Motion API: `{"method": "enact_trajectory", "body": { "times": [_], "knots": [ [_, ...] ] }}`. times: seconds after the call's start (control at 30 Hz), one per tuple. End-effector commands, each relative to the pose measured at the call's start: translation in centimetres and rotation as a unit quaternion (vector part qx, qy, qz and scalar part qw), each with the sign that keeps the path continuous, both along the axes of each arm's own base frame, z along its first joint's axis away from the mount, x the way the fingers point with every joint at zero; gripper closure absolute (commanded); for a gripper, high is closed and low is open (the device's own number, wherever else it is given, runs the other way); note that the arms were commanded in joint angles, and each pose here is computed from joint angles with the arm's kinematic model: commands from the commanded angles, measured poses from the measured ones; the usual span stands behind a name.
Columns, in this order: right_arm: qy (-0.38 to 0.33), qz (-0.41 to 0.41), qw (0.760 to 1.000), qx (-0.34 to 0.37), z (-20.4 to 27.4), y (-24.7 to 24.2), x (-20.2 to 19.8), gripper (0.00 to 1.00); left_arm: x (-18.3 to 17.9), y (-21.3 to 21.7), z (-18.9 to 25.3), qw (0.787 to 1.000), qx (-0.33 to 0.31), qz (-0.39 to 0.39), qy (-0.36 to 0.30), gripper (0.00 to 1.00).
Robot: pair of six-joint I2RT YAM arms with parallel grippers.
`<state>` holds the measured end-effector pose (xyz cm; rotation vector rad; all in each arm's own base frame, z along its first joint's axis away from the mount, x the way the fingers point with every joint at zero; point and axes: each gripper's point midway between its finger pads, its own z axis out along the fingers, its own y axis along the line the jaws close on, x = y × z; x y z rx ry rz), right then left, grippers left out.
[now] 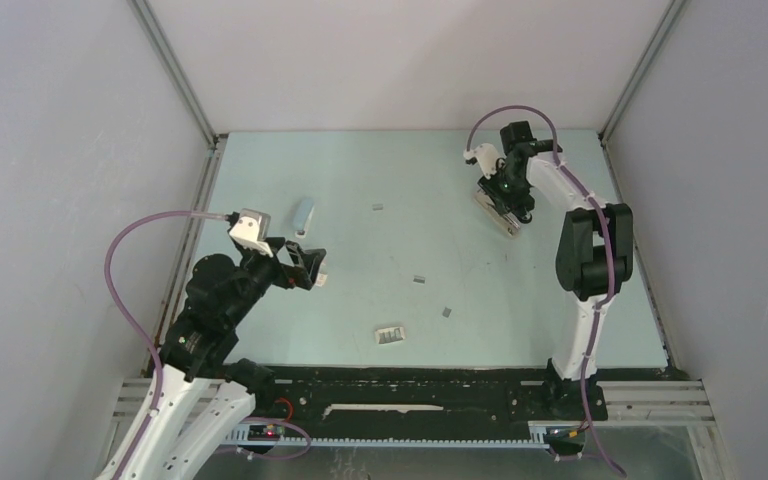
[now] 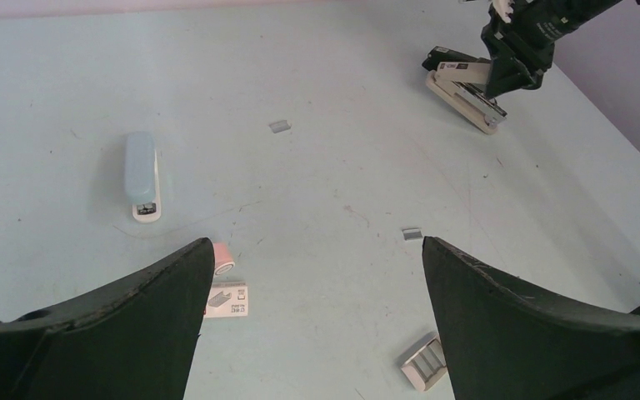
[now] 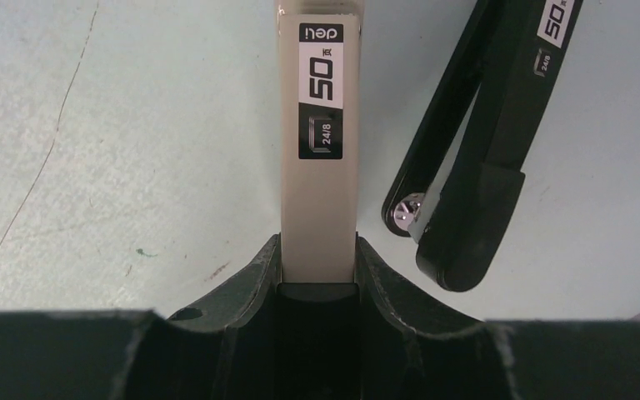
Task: Unload the staples from the stapler
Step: Place the stapler at the center of the board.
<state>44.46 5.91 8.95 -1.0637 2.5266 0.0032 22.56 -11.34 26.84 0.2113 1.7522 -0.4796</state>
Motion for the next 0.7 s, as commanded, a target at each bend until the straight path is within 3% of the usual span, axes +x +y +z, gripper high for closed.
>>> {"method": "enact_trajectory", "body": {
  "times": [0.0, 0.3, 0.53, 0.67],
  "knots": [
    [-0.054, -0.024, 0.998, 0.006, 1.8, 0.4, 3.0, 0.99, 0.2, 0.4, -0.5, 1.0, 0.012, 0.005, -0.005, 0.0],
    [-0.047, -0.039, 0.998, 0.006, -0.1, 0.6, 4.3, 0.84, 0.3, 0.4, -0.8, 1.0, 0.016, 0.008, 0.0, 0.0],
    [-0.036, -0.04, 0.999, 0.006, -1.2, 1.5, 4.5, 0.53, 0.4, 0.4, -0.9, 1.0, 0.018, 0.008, 0.002, 0.0],
    [-0.046, -0.041, 0.998, 0.011, -0.2, 1.7, 4.5, 0.4, 0.4, 0.4, -1.0, 1.0, 0.019, 0.005, 0.003, 0.0]
  ]
}}
